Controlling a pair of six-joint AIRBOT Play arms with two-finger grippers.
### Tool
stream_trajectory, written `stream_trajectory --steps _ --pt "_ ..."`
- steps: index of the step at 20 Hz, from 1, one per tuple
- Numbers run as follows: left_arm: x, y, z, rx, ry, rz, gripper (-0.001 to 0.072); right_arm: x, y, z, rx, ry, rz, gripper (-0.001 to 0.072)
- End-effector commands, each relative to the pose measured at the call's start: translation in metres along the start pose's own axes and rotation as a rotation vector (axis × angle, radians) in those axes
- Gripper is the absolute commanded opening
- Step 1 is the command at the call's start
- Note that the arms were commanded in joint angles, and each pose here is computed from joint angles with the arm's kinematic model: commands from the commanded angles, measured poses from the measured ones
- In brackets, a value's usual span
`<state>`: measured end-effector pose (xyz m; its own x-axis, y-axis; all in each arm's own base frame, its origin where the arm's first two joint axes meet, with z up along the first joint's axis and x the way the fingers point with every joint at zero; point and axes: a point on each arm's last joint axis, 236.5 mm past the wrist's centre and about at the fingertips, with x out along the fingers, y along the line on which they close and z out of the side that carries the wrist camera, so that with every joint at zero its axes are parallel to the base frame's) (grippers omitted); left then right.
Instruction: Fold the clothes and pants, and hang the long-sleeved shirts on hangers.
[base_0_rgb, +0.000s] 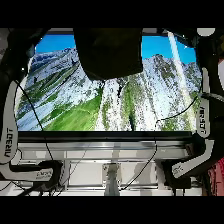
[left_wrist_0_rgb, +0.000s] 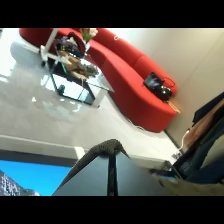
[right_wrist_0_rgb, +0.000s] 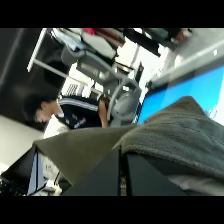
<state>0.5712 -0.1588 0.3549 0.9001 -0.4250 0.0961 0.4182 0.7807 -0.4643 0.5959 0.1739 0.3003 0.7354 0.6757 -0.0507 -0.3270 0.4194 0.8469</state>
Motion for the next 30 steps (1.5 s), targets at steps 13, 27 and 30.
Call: stream_trajectory --steps 13,27,30 --pt "-0.137 0.079 -0.285 -0.031 1.139 0.030 0.0012 -0.116 -0.178 -0.180 0.076 0.833 -0.434 0.0027" --pt "-0.245 0.035 -0.433 -0.131 1.479 0.044 0.0013 -0.200 -0.254 -0.324 0.376 0.942 -0.664 0.0028" --pt "-0.252 0.051 -0.434 -0.121 1.504 0.139 0.0015 -0.198 -0.255 -0.323 0.378 0.930 -0.669 0.0032"
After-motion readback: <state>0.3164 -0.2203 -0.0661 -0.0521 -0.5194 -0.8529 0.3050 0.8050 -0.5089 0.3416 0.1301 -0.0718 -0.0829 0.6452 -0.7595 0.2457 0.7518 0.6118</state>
